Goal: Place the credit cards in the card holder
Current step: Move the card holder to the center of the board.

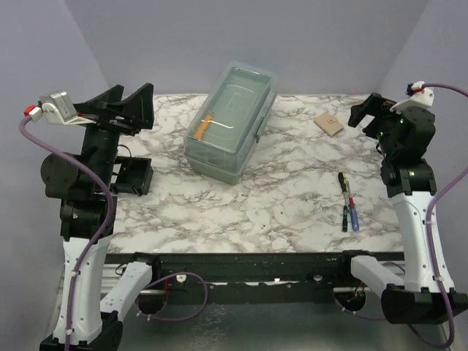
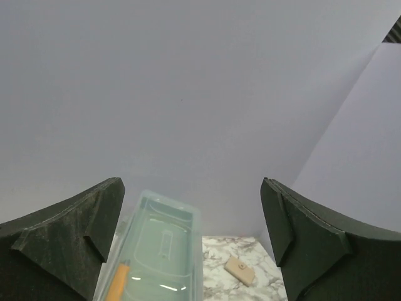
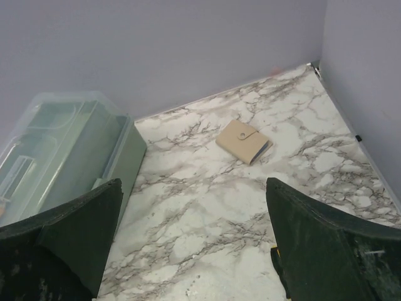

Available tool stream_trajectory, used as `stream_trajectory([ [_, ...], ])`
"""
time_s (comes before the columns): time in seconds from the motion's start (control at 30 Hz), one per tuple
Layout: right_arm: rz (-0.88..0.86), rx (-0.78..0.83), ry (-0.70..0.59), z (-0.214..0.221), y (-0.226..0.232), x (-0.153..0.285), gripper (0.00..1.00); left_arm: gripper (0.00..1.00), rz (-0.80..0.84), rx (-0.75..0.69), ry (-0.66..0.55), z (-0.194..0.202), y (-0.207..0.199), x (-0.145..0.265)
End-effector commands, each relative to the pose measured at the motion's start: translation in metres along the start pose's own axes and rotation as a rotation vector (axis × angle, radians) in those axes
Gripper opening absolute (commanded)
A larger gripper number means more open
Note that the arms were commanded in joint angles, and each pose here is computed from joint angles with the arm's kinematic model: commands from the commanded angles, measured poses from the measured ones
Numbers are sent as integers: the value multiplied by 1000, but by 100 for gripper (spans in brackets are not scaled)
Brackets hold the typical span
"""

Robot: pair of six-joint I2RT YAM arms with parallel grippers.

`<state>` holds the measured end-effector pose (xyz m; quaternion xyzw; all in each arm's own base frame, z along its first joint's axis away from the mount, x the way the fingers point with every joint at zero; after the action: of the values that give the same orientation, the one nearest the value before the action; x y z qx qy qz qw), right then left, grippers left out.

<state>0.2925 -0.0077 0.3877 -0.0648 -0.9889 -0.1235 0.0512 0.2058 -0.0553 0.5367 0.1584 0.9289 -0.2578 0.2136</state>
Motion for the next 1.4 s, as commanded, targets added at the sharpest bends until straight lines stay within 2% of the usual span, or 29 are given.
stream_trajectory([
  [0.0, 69, -35, 74, 30, -7, -44, 100, 99, -97, -40, 171, 56, 37, -12],
  [0.27, 93, -11, 258, 103, -19, -139, 100, 99, -83, -23, 396, 122, 59, -18],
  [0.47, 34, -236, 393, 146, -51, -193, 99, 99, -33, -12, 533, 163, 62, -15],
  [0.63, 71, -433, 466, 174, -95, -227, 89, 99, 32, -4, 611, 183, 46, -8],
  [0.83, 15, -666, 511, 204, -126, -256, 75, 98, 206, 95, 736, 199, 8, 3],
  [0.97, -27, -720, 509, 218, -133, -273, 63, 98, 306, 173, 786, 198, -14, 12],
  [1.17, -79, -758, 519, 237, -137, -294, 56, 98, 428, 237, 842, 197, -38, 24],
  [1.37, -103, -818, 552, 259, -139, -305, 45, 95, 495, 287, 930, 218, -64, 34],
])
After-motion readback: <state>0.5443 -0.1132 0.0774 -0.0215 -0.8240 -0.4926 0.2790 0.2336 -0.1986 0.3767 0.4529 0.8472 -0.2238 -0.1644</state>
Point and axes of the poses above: each gripper's point midway between its finger pads, its own x axis back along the fingers, its own y axis along the line the jaws close on, z = x × y, the point moved 5 cm from there along x, back along the fingers, and after that the axes turned 1 degree about x, right-handed, at the moved point
